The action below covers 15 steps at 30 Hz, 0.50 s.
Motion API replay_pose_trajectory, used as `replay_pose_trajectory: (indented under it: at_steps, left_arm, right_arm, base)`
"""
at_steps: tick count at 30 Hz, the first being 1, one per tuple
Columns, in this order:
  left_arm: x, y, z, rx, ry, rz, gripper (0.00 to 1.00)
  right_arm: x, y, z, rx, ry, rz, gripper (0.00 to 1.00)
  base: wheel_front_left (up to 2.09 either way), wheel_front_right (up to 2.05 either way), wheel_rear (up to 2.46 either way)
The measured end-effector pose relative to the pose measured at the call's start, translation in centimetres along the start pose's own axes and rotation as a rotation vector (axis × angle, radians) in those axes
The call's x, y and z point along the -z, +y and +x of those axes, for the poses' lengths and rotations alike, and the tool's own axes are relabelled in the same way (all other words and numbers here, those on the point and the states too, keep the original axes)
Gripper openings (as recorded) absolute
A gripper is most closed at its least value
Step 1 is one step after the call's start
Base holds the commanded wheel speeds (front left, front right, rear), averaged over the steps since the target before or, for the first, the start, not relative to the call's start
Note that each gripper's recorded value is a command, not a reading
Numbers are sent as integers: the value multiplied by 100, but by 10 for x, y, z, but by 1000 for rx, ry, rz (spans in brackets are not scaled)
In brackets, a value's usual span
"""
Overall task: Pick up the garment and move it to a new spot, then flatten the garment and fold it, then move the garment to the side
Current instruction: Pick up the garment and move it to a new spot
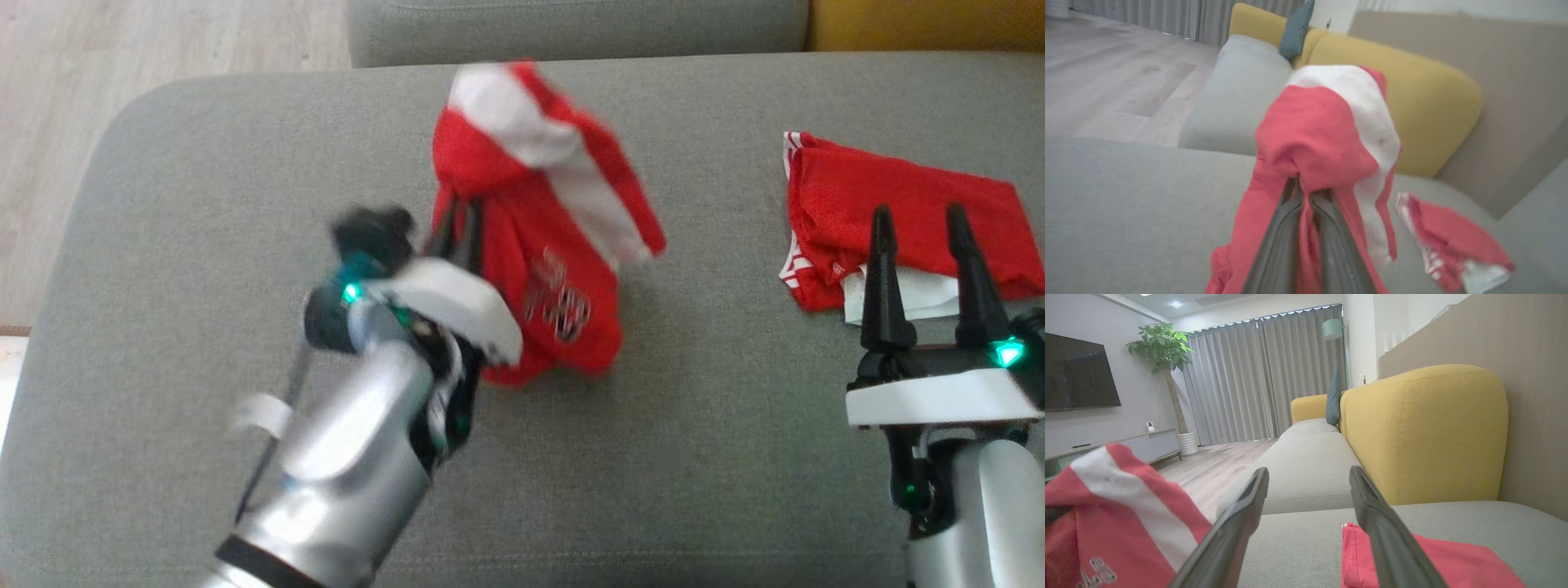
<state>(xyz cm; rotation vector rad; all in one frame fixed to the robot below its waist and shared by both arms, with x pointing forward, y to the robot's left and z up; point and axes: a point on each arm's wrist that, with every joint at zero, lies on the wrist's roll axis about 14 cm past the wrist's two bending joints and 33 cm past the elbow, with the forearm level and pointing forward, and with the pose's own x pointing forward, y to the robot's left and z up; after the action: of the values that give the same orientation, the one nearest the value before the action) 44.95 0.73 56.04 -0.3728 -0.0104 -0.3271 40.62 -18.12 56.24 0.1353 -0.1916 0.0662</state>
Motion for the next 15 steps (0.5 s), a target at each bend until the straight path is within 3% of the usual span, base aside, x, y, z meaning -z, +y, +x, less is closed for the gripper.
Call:
replay_pose_trajectory:
  at_steps: [3,11,12,13,14,15]
  left_arm:
    - [39,-1,-11,13,94,134,0]
    - [101,6,-39,17,269,213,0]
    - [105,9,-40,12,281,222,20]
    - [107,12,-42,3,290,231,86]
    - [108,14,-43,-2,294,235,100]
    - [108,16,-43,-7,294,236,100]
  right_arm:
    - [2,-1,0,3,6,-1,100]
    - [7,0,-1,-1,23,-1,100]
    - [8,0,-1,-1,24,-1,100]
    - [8,1,0,-3,25,0,100]
    - [9,1,0,-4,26,0,100]
    - [9,1,1,-4,27,1,100]
  base:
    - [0,0,0]
    - [0,0,0]
    - [0,0,0]
    - [0,0,0]
    - [0,0,0]
    - [0,0,0]
